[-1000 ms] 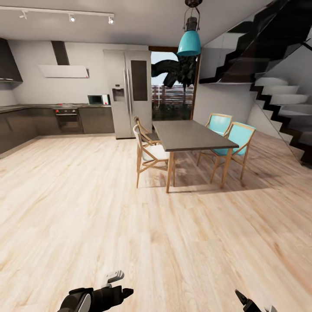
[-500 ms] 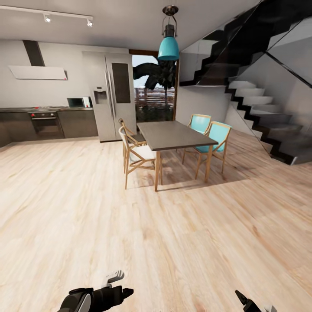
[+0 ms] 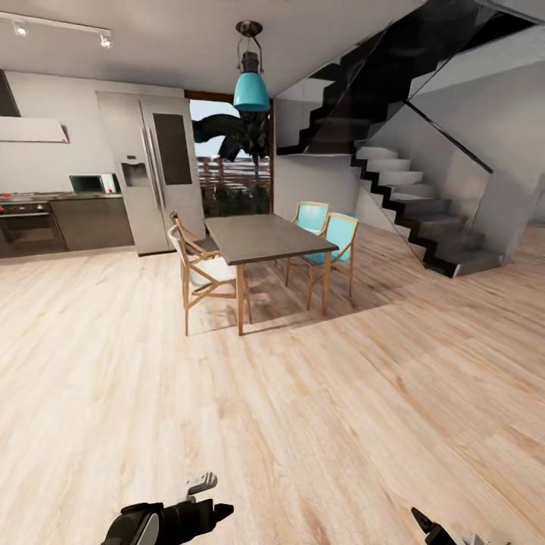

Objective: Place each of the two pumpkins and all three candles from the living room inside a cabinet in the living room (use any cabinet), then make sure every cabinet is closed, and position the cauldron so it is next to a table in the living room.

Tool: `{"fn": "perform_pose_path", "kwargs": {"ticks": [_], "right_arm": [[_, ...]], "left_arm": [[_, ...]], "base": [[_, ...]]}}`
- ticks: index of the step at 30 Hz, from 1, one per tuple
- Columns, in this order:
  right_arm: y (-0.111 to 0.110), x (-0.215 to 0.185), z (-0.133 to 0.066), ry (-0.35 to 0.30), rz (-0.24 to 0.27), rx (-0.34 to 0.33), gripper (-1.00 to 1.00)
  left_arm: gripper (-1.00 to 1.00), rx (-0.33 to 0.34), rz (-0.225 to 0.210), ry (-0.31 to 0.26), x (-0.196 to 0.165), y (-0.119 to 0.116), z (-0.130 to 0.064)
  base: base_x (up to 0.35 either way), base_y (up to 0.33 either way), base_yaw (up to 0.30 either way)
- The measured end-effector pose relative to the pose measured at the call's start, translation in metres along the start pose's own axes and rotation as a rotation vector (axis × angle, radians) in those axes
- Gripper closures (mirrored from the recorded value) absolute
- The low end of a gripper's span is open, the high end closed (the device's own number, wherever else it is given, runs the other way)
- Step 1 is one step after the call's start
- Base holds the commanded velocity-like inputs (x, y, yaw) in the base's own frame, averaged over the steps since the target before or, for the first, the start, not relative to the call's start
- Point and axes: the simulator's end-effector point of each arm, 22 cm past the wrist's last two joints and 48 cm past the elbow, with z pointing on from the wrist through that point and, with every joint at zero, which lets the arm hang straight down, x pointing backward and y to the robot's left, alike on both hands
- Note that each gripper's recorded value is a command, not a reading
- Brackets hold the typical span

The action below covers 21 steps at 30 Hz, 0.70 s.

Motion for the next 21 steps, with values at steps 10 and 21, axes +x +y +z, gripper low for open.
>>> {"fn": "perform_pose_path", "kwargs": {"ticks": [10, 21], "right_arm": [[0.0029, -0.0023, -0.0006, -0.005, 0.000, -0.006, -1.00], [0.0063, -0.0051, -0.0011, -0.011, 0.001, -0.013, -1.00]], "left_arm": [[-1.00, 0.000, 0.004, -0.008, -0.0032, -0.0005, -0.0026], [-1.00, 0.001, 0.008, -0.018, -0.0068, -0.0019, -0.0053]], "base": [[-0.004, -0.050, -0.253], [0.000, 0.240, -0.253]]}}
